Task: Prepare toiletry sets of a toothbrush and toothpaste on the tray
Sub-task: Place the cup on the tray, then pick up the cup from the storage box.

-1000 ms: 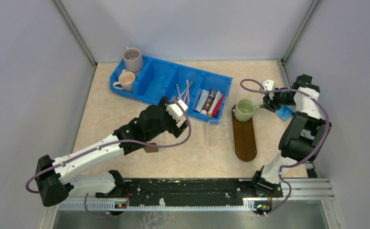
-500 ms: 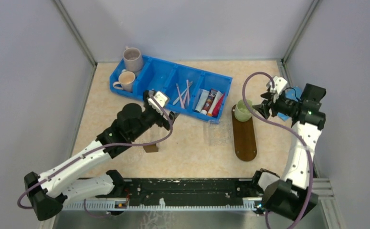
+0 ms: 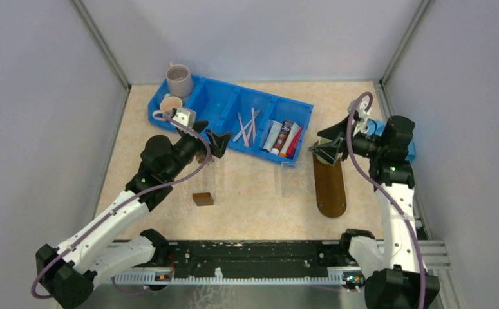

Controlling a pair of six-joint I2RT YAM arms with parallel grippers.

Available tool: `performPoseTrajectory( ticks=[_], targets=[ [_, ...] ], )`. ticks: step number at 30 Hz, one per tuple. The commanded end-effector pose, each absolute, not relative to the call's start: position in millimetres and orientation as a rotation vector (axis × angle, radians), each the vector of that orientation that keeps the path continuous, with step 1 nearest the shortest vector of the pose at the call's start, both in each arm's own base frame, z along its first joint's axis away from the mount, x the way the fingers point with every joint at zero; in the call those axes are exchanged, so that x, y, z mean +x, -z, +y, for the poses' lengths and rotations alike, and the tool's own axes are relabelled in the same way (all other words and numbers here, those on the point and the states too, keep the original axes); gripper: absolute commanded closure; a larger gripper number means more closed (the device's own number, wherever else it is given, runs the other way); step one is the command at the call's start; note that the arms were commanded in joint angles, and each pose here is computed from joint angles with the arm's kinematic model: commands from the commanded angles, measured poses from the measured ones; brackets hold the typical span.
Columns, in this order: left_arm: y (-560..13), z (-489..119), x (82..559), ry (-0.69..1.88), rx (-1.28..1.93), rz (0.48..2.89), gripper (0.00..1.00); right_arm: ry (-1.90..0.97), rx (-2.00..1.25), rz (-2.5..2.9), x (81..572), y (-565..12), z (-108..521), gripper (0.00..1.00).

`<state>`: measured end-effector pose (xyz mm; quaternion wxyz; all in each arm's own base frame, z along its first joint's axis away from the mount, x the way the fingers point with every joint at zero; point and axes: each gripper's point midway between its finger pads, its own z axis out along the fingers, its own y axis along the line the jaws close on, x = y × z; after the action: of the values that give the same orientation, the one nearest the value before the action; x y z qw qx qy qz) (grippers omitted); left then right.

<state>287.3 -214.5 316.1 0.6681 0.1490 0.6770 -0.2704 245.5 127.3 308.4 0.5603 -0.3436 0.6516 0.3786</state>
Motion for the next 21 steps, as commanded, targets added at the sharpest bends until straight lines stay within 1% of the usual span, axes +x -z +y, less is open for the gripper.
performPoseTrajectory(
  ticks=[1,5,13,16,18,21],
  targets=[
    [-339,-205,313,0.660,0.156,1.435,0.01,-0.962,-0.797,1.462,240,-326,135,0.34],
    [-351,-196,352,0.664,0.095,1.443,0.01,-0.963,-0.794,1.445,236,-325,136,0.34],
    [-352,-171,436,0.625,0.019,1.523,0.01,-0.906,-0.787,1.442,231,-314,137,0.33],
    [-344,-148,467,0.631,-0.032,1.590,0.01,-0.886,-0.784,1.460,235,-310,138,0.33],
    [-333,-123,489,0.615,-0.111,1.644,0.03,-0.879,-0.786,1.467,236,-306,139,0.33],
    [-309,-87,520,0.562,-0.316,1.744,0.08,-0.876,-0.791,1.469,237,-304,141,0.33]
  ],
)
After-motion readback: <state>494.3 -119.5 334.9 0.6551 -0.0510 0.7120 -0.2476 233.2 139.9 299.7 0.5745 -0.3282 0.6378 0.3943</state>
